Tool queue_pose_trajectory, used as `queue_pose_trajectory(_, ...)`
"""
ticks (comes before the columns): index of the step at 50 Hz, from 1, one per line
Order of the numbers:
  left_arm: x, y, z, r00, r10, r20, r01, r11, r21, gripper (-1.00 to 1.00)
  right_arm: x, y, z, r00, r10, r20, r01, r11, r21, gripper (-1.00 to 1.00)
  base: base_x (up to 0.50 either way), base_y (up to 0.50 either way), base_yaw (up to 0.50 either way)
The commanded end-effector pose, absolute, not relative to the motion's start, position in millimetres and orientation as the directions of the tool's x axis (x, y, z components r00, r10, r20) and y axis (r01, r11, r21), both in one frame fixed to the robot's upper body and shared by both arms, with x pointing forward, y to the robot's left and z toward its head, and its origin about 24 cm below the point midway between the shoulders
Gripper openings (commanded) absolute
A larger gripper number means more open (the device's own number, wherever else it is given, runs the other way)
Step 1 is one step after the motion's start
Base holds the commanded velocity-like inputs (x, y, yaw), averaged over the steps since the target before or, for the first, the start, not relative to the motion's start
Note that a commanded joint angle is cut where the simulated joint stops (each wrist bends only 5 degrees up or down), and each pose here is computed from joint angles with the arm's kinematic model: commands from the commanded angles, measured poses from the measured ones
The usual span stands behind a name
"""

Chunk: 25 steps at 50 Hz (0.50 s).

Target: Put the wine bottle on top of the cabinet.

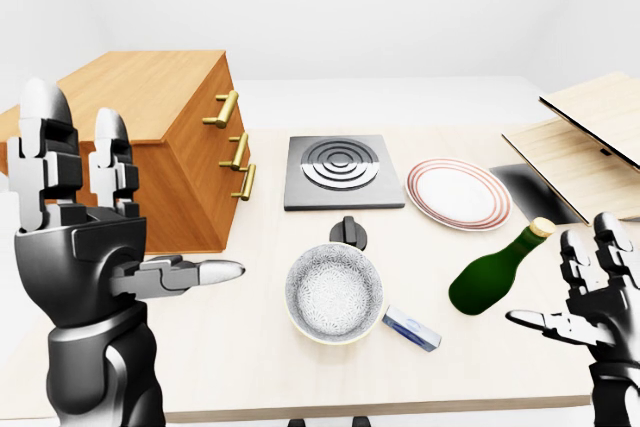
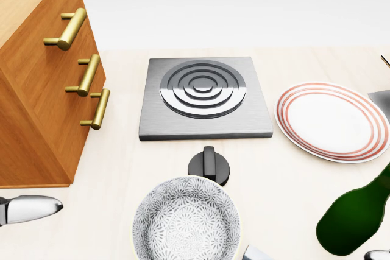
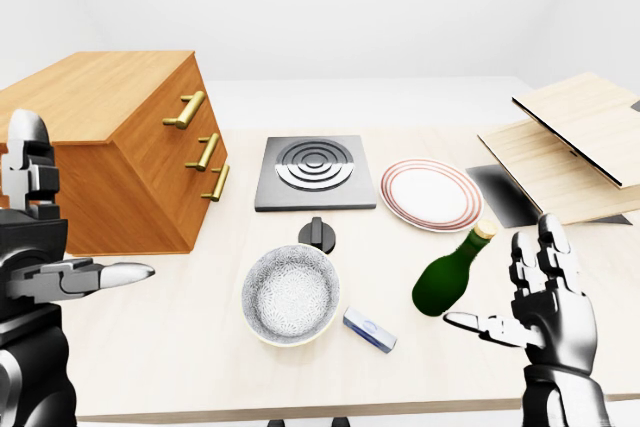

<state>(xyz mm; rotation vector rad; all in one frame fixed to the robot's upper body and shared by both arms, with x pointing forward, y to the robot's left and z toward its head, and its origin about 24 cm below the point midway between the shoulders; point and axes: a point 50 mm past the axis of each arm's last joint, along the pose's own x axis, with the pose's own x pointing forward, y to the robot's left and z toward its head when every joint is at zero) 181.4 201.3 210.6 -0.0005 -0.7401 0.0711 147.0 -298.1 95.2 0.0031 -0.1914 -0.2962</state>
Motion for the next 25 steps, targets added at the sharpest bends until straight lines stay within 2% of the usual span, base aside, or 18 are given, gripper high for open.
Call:
queue_pose_trajectory(1, 183, 200, 205, 0.755, 0.065, 0.653, -0.063, 0.998, -0.025, 1.00, 162, -304, 89, 0.946, -0.282, 0.158, 0.278, 0.960, 0.046, 1.00, 0.00, 0.00, 0.00)
queue_pose_trajectory(13, 184, 202, 206, 0.752, 0.069, 0.656, -0.070, 0.997, -0.025, 1.00, 175, -309, 78, 0.953, -0.282, 0.113, 0.275, 0.959, 0.073, 1.00, 0.00, 0.00, 0.00)
queue_pose_trajectory(25, 189, 202, 197, 0.782, 0.073, 0.619, -0.069, 0.997, -0.030, 1.00, 191, -308, 67, 0.962, -0.266, 0.059, 0.260, 0.962, 0.086, 1.00, 0.00, 0.00, 0.00)
